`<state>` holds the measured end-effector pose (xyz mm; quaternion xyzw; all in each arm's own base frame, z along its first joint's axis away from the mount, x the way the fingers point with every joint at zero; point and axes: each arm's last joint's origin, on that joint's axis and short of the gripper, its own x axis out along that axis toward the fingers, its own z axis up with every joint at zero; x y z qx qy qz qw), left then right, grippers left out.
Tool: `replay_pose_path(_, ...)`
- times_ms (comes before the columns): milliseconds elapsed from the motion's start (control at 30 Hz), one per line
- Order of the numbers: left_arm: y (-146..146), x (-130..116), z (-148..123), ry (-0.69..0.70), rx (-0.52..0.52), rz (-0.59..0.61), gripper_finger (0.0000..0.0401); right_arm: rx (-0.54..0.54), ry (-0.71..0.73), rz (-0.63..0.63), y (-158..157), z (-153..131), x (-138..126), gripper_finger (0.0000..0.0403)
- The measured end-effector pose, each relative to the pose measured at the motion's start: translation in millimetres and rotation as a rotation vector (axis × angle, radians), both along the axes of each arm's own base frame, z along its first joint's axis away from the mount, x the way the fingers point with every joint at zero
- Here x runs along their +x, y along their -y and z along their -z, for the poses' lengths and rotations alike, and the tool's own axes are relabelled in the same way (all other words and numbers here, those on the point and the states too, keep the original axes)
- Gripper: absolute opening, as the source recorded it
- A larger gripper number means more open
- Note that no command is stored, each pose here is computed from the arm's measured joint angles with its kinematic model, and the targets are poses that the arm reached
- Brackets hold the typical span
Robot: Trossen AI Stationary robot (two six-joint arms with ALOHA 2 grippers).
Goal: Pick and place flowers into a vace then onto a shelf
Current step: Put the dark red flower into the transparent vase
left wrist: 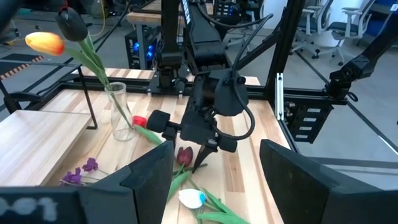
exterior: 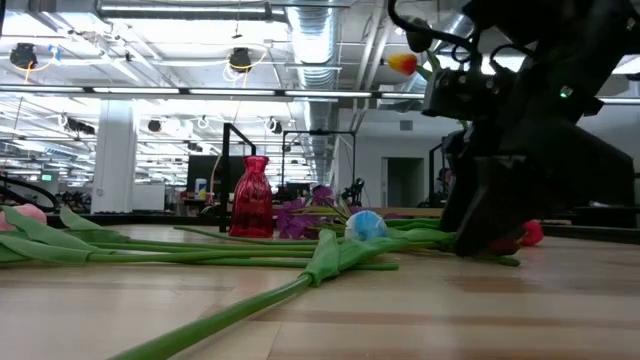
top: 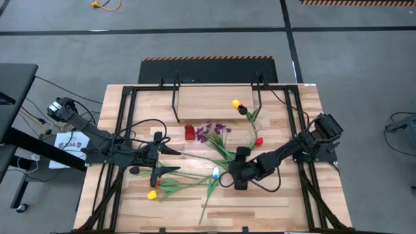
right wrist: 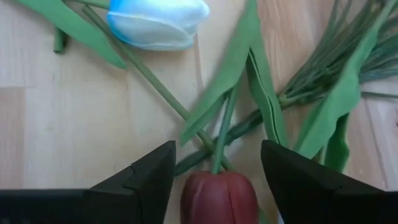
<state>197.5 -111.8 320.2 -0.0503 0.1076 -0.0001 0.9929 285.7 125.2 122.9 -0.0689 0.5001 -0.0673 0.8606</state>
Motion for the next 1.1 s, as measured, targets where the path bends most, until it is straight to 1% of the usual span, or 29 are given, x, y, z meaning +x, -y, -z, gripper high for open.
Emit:
replay_pose_path(267, 0.0, 0.0, -0.2, 0.002, -0.002, 0.000, 0.0231, 0.018, -0.017, -0.009, -0.1, 0.5, -0.7, 0.0156)
replay_pose_path(467, 0.0, 0.1, -0.2, 0.002, -0.002, -0.001, 0.0231, 0.020, -0.021, -0.015, -1.4, 0.7, -1.5, 0.0123)
replay_pose_path(600, 0.0, 0.0, -0.2, 0.002, -0.002, 0.000, 0.0231, 0.020, -0.021, -0.015, -1.4, 0.7, -1.5, 0.0118)
replay_pose_path(1100, 0.0, 0.1, -0.3, 0.002, -0.003, 0.000, 0.0231, 0.014, -0.021, -0.013, -1.2, 0.7, -1.6, 0.0123)
